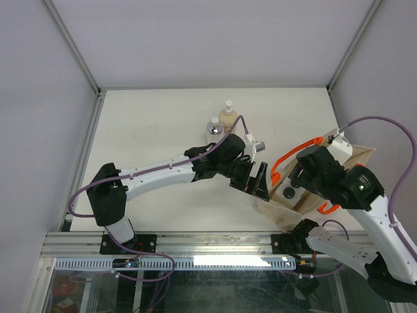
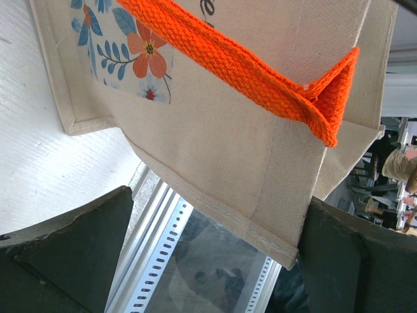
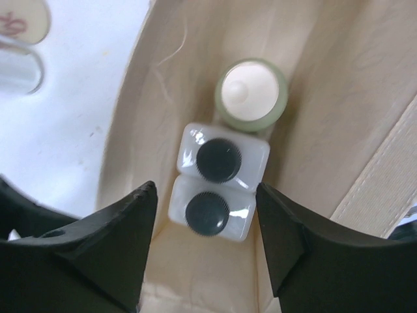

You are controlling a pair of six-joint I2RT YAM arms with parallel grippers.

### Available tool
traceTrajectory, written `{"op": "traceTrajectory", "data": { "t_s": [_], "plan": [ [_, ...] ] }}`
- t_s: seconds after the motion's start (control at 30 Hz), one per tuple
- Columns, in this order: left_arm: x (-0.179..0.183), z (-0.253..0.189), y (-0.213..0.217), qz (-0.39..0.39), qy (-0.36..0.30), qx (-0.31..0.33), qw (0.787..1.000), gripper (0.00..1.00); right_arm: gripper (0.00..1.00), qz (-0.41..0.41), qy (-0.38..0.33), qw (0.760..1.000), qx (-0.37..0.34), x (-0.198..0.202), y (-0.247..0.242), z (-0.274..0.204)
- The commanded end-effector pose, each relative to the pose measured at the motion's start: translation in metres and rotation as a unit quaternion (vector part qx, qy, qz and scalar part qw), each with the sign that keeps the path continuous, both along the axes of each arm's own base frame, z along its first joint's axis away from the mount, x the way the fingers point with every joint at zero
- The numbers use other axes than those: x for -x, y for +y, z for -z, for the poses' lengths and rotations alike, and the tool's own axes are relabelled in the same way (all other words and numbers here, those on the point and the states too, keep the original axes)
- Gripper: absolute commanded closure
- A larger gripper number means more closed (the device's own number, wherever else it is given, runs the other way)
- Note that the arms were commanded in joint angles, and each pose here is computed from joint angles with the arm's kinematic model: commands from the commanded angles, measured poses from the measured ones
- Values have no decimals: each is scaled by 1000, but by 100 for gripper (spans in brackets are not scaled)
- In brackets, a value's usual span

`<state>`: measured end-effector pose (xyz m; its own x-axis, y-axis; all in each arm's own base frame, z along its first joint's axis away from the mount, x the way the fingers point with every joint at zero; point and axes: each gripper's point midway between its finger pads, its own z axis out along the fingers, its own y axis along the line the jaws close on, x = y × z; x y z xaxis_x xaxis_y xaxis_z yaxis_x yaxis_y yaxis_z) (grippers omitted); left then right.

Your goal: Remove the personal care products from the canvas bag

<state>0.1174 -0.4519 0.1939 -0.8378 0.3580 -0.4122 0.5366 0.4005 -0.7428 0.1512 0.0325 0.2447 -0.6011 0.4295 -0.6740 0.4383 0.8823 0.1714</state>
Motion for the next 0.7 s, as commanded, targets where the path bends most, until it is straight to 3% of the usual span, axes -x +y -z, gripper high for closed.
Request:
{"op": "traceTrajectory", "data": {
  "t_s": [0.0, 0.17, 0.47, 0.67],
  "plan": [
    [0, 10, 3, 6, -25, -22, 999, 1, 38, 53, -44, 995, 70, -12, -29, -5],
    [-1, 9, 1, 13, -31, -25, 999, 1, 37, 55, -24, 994, 94, -26, -29, 9],
    [-2, 7, -1, 19, -34, -28, 999, 1, 35, 24, -4, 999, 40, -63, -32, 50],
    [-3, 3, -5, 21, -37, -26, 999, 1, 28, 22, 28, 999, 25, -64, -30, 72]
  ]
}}
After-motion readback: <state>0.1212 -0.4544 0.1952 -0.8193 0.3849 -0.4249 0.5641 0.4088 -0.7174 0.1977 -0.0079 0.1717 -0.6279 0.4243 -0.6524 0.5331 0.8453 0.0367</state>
